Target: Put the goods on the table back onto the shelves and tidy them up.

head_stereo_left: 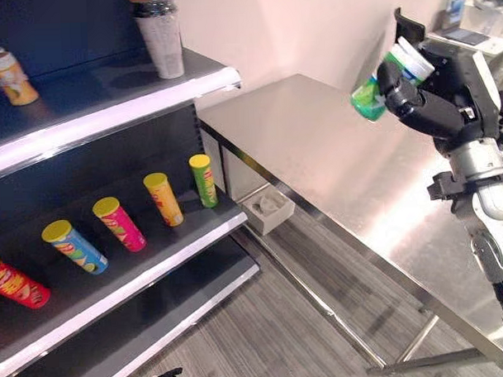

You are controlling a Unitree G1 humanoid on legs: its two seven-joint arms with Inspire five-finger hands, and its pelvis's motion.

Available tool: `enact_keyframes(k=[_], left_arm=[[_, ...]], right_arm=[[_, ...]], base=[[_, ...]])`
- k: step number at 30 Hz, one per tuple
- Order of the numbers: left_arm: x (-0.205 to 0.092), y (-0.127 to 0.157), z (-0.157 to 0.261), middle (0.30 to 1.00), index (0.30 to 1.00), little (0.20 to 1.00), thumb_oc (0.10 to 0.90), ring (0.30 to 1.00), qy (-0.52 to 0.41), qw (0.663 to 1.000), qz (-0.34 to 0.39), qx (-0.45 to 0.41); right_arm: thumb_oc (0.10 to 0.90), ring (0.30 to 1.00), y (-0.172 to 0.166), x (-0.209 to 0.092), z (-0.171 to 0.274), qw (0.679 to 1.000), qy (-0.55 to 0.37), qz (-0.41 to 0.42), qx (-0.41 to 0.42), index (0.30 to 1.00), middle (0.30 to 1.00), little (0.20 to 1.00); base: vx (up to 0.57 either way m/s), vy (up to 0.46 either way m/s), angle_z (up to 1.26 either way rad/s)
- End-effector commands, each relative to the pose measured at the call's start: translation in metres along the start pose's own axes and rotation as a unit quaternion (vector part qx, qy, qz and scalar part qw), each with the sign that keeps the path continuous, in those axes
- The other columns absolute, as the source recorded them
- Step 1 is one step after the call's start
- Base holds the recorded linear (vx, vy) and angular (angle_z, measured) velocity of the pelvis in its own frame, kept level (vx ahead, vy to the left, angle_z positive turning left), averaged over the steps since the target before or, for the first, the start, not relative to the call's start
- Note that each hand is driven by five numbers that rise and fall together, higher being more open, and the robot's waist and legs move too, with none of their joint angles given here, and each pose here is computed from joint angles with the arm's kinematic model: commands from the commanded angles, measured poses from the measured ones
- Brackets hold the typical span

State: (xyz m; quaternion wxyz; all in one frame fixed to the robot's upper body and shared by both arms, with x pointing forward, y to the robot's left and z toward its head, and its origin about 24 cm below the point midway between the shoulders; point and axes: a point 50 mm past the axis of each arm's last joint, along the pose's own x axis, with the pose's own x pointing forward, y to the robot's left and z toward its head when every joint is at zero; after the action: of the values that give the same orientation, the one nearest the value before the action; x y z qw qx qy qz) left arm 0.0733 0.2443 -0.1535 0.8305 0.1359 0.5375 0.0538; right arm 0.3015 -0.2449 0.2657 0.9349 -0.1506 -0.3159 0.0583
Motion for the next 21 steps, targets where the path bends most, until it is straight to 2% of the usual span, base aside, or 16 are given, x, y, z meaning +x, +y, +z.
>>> enact_keyframes(k=[1, 5, 11, 18, 21], left_arm=[[0.004, 0.031, 0.016, 0.900, 0.900, 0.900, 0.800, 0.900, -0.024, 0.998, 0.025, 0.056], [0.007, 0.037, 0.031, 0.900, 0.900, 0.900, 0.800, 0.900, -0.041, 0.997, 0.039, 0.043], [0.007, 0.030, 0.021, 0.900, 0.900, 0.900, 0.800, 0.900, -0.019, 0.997, 0.027, 0.073], [0.006, 0.036, 0.015, 0.900, 0.900, 0.900, 0.800, 0.900, -0.011, 0.997, 0.039, 0.069], [0.003, 0.049, 0.006, 0.900, 0.900, 0.900, 0.800, 0.900, 0.003, 0.996, 0.061, 0.059]], right_arm=[[0.400, 0.300, -0.025, 0.030, 0.078, 0.987, -0.154, -0.005, -0.056, 0.300, 0.300, 0.300], [0.400, 0.300, -0.026, 0.035, 0.090, 0.983, -0.168, -0.003, -0.069, 0.300, 0.300, 0.300], [0.400, 0.300, -0.021, 0.035, 0.094, 0.981, -0.176, 0.007, -0.076, 0.300, 0.300, 0.300], [0.400, 0.300, 0.002, 0.045, 0.103, 0.974, -0.207, 0.030, -0.081, 0.300, 0.300, 0.300], [0.400, 0.300, 0.013, 0.048, 0.115, 0.967, -0.233, 0.044, -0.095, 0.300, 0.300, 0.300]], base=[[-0.29, -0.058, 0.52], [-0.15, 0.046, 1.12], [0.03, 0.226, 0.54], [0.05, 0.232, 0.27], [0.07, 0.204, 0.06]])
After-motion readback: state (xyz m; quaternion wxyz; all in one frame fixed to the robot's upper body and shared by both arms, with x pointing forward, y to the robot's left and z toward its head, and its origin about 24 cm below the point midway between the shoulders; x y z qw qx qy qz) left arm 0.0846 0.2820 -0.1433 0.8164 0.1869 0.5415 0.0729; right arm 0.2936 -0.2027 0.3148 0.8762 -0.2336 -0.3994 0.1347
